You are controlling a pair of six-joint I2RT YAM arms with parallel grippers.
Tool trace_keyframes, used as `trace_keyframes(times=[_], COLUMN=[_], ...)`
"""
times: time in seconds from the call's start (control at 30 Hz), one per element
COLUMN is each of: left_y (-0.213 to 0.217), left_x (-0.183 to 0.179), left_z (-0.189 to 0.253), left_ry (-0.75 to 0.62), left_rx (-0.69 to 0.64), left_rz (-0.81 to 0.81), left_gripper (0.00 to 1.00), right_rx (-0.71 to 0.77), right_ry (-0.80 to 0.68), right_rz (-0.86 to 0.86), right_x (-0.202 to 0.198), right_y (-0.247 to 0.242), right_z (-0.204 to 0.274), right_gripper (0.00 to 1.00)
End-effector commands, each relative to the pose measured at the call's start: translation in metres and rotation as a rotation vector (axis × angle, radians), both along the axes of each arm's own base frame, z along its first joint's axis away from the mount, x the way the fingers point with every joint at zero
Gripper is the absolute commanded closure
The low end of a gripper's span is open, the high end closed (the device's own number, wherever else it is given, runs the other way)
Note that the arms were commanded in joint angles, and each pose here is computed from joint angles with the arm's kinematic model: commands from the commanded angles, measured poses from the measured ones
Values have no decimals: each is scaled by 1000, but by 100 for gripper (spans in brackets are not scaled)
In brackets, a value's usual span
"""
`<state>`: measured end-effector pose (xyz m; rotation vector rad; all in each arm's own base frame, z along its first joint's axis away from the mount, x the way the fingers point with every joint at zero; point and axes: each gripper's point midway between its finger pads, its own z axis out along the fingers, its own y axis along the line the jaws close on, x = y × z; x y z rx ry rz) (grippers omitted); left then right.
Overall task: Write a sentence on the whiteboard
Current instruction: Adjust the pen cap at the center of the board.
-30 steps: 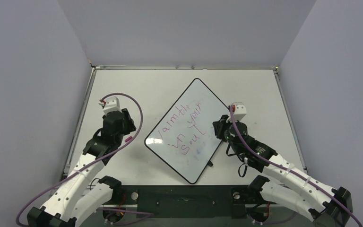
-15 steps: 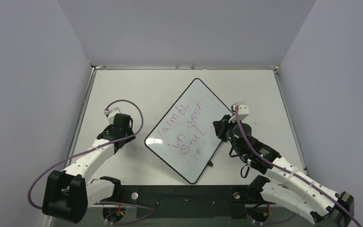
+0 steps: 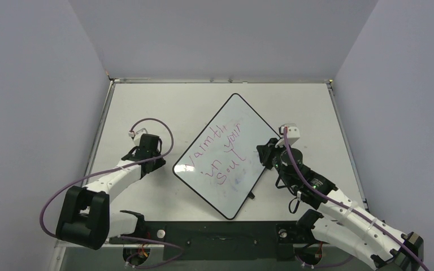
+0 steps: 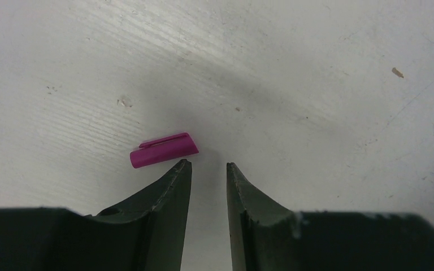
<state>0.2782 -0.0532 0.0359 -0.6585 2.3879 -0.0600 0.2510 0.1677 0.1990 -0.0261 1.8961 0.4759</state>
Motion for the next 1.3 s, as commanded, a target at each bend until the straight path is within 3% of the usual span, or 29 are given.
trace_keyframes(times=[0.0, 0.4, 0.57, 0.73, 0.9, 1.27], left_y=[1, 8, 11, 30, 51, 70], left_x=[31, 52, 61, 46, 31, 40], left_z=[13, -1, 23, 39, 42, 20], left_ry=[-77, -77, -112, -129, -134, -80], left_rx=[-25, -45, -17, 103, 180, 53], left_rz=[43, 62, 20, -18, 49, 184], left_gripper=[74, 74, 74, 67, 54, 51], right_rx=[14, 6, 4, 8, 19, 35], right_ry=[-27, -16, -13, -11, -6, -17], right_rz=[3, -7, -5, -7, 5, 2], right_x=[1, 5, 6, 5, 3, -3], right_y=[-1, -6, -7, -8, -6, -11], right_z=[7, 2, 2, 0, -1, 3], right_gripper=[100, 100, 100, 100, 100, 100])
